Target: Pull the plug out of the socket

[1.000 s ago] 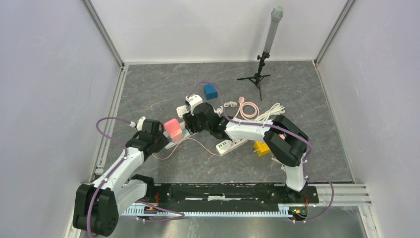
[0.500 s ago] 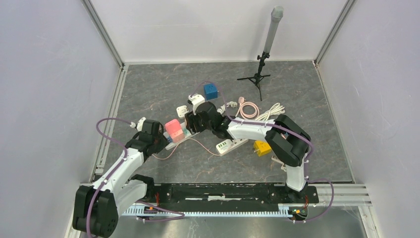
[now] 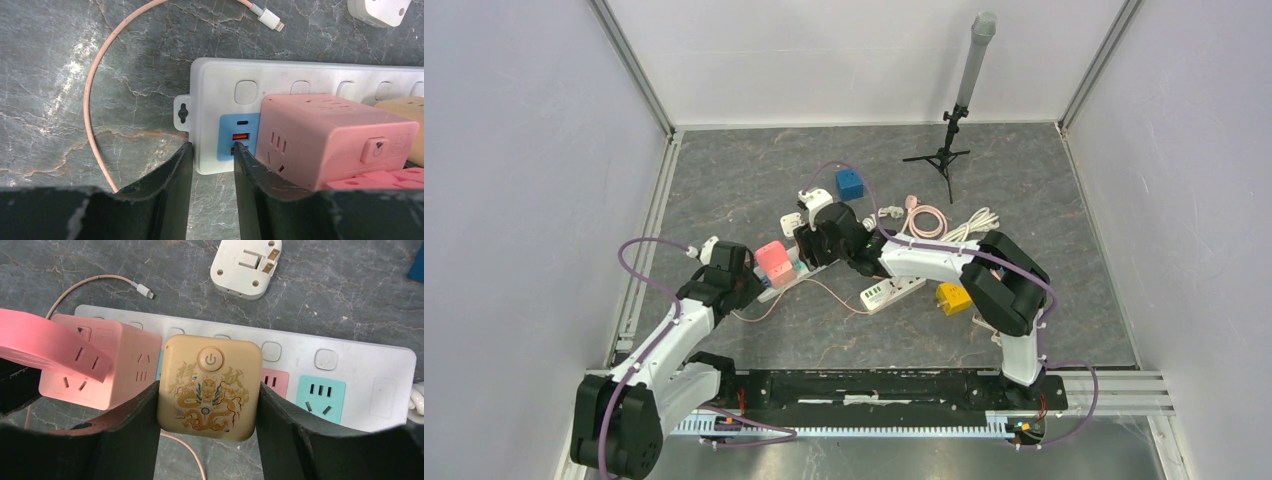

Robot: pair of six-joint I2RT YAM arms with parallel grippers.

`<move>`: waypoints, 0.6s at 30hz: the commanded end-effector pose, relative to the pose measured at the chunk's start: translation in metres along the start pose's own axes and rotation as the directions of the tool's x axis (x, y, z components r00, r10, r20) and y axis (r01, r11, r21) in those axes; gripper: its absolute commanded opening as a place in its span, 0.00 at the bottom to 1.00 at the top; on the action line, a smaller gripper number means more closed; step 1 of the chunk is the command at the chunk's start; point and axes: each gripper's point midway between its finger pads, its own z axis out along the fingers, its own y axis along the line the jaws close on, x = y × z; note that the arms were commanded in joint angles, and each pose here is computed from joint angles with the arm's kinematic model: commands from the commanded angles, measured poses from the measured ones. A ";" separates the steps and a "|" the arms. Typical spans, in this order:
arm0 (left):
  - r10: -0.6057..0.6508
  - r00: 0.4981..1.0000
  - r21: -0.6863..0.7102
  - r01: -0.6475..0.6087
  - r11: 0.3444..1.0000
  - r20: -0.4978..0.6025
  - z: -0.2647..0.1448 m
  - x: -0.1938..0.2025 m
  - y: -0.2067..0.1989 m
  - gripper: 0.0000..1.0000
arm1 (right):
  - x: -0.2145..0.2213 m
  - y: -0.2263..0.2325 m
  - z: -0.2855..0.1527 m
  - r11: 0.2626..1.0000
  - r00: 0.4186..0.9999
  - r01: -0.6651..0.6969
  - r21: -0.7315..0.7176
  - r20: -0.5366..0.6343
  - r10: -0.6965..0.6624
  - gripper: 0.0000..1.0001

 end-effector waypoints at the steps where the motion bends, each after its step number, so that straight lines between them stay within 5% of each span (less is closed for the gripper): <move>1: 0.021 1.000 -0.082 -0.019 0.996 0.022 0.006 -0.001 0.019 0.42 | -0.073 0.053 -0.020 0.994 0.982 0.017 -0.111 0.187 0.004 0.00; 8: 0.018 1.000 -0.076 -0.016 0.997 0.024 0.005 -0.002 0.018 0.41 | -0.095 0.054 -0.039 0.980 0.968 -0.020 -0.200 0.243 0.069 0.00; 18: 0.024 1.000 -0.074 -0.023 0.997 0.020 0.005 -0.002 0.017 0.41 | -0.049 0.033 -0.006 0.996 0.990 0.088 0.028 0.110 -0.090 0.00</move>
